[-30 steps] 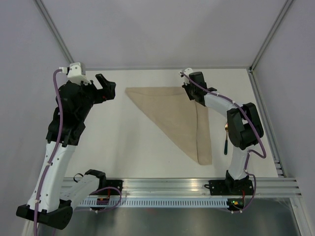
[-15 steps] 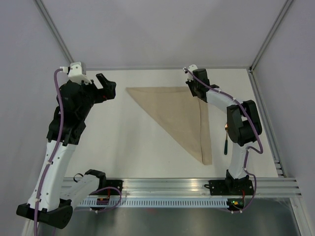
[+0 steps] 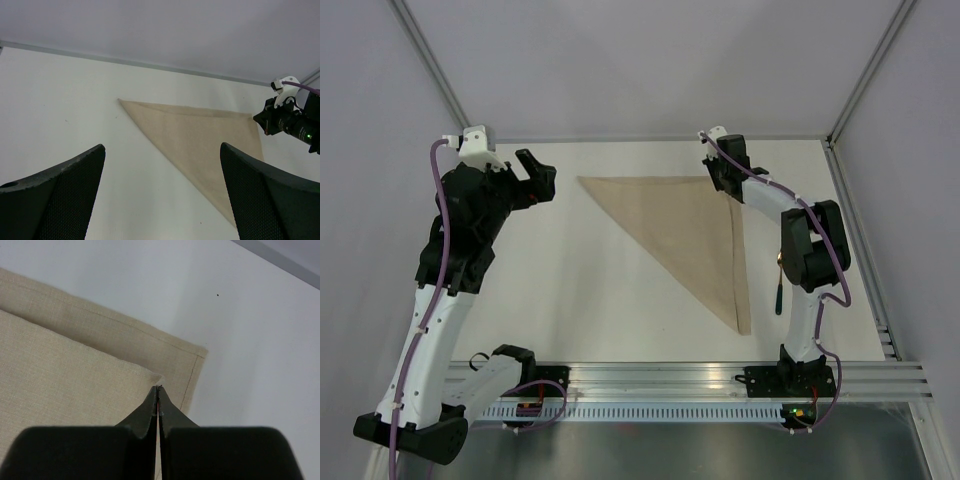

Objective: Fold the napkin, place the utensils inside, and roll it up
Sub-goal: Fold the napkin at the center of the board.

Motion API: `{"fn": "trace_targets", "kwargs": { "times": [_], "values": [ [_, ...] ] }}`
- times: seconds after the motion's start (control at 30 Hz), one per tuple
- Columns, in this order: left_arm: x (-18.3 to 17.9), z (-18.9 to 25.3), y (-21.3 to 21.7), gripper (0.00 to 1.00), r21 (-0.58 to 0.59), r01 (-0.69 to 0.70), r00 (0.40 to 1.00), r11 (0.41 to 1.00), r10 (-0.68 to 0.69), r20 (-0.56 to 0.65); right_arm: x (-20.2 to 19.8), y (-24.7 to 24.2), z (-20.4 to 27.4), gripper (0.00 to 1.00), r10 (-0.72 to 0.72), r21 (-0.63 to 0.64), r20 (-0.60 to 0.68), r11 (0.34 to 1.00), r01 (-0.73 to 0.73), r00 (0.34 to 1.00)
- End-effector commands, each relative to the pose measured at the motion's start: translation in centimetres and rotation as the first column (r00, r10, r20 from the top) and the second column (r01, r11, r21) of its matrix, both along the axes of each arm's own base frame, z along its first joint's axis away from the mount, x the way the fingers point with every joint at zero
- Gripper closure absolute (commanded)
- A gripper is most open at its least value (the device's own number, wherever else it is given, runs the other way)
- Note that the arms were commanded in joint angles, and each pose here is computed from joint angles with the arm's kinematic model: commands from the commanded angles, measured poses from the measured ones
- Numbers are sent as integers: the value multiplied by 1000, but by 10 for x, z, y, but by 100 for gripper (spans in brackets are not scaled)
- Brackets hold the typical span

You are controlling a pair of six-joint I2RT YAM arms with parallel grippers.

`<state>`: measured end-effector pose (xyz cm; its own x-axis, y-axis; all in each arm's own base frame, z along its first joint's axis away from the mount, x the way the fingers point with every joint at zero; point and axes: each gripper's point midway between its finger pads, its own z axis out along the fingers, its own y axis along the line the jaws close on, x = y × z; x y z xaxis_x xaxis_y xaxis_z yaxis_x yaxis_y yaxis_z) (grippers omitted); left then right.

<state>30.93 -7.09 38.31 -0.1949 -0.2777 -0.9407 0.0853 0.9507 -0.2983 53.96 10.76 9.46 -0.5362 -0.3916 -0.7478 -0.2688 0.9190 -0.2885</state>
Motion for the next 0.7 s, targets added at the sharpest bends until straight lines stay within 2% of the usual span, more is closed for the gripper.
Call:
{"fn": "trace_targets", "kwargs": {
  "times": [0.0,0.67],
  "values": [
    [2,8,-4,0,-28,14,1000,1000,-13,29,14,-10,15,100,-38,-23,47,999,39,998],
    [1,8,-2,0,-19,9,999,1000,-8,35,27,-19,24,100,-69,-43,57,996,72,996]
  ]
}}
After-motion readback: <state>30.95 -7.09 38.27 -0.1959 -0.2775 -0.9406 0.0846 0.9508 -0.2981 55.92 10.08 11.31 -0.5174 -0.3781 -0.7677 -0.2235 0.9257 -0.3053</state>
